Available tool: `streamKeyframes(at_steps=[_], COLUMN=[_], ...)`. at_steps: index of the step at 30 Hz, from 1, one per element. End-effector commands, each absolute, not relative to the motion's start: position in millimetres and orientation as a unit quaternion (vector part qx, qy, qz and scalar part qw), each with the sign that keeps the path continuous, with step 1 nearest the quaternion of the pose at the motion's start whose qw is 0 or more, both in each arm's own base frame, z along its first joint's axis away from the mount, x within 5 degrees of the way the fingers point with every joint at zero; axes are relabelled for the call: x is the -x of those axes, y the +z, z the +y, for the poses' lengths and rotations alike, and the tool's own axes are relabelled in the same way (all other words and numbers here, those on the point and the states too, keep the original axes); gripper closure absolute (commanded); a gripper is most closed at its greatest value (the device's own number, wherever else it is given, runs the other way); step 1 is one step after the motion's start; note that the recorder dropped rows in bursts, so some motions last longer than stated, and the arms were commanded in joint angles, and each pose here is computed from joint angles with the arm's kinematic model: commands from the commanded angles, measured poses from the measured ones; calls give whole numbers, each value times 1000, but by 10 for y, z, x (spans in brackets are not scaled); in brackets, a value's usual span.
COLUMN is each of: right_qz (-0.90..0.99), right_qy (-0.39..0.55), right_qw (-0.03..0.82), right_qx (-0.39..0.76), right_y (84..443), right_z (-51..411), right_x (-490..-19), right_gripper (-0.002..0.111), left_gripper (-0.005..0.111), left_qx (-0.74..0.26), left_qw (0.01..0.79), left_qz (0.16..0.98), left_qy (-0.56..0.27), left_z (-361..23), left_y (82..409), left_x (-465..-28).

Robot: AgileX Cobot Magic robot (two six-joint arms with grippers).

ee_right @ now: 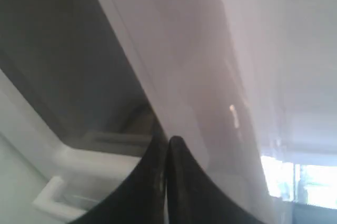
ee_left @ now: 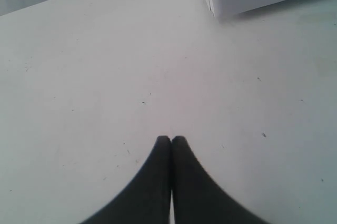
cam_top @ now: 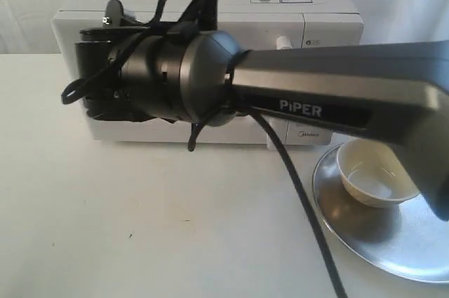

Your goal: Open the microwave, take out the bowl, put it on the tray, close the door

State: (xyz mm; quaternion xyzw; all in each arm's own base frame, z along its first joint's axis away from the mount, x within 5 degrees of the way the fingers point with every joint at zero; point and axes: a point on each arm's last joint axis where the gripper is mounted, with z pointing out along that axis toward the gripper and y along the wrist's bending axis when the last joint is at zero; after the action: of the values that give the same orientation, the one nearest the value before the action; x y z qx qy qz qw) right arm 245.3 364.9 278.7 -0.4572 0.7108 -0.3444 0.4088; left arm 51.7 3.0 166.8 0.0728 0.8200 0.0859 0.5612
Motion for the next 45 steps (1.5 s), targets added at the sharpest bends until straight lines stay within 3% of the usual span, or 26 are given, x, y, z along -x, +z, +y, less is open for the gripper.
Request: streamKeyframes(at_steps=[1, 4, 9, 15, 22, 27, 45], right_qz=[744, 741, 716, 680, 796, 815, 796], right_qy=[-322, -323, -242, -156, -60, 3, 95], right_qw=[385, 407, 540, 635, 569, 563, 594], right_qx=[441, 427, 371, 333, 198, 136, 70], right_y=[2626, 2591, 2817, 3160, 3397, 3621, 3918], right_z=[3533, 3514, 3379, 2713, 1762, 1354, 762], right_x=[-2523, -2479, -2130, -1551, -1191, -1088, -964], right_gripper=[108, 108, 108, 108, 108, 108, 108], left_gripper=[107, 107, 107, 107, 107, 107, 107], left_qx=[-72, -72, -72, -72, -72, -72, -72], left_qw=[562, 562, 562, 562, 562, 562, 562], left_qz=[820, 820, 820, 820, 820, 820, 820], left_qy=[82, 82, 82, 82, 82, 82, 82], left_z=[26, 26, 26, 26, 26, 26, 26], left_y=[1663, 1663, 1663, 1663, 1663, 1663, 1663], left_x=[-516, -516, -516, -516, -516, -516, -516])
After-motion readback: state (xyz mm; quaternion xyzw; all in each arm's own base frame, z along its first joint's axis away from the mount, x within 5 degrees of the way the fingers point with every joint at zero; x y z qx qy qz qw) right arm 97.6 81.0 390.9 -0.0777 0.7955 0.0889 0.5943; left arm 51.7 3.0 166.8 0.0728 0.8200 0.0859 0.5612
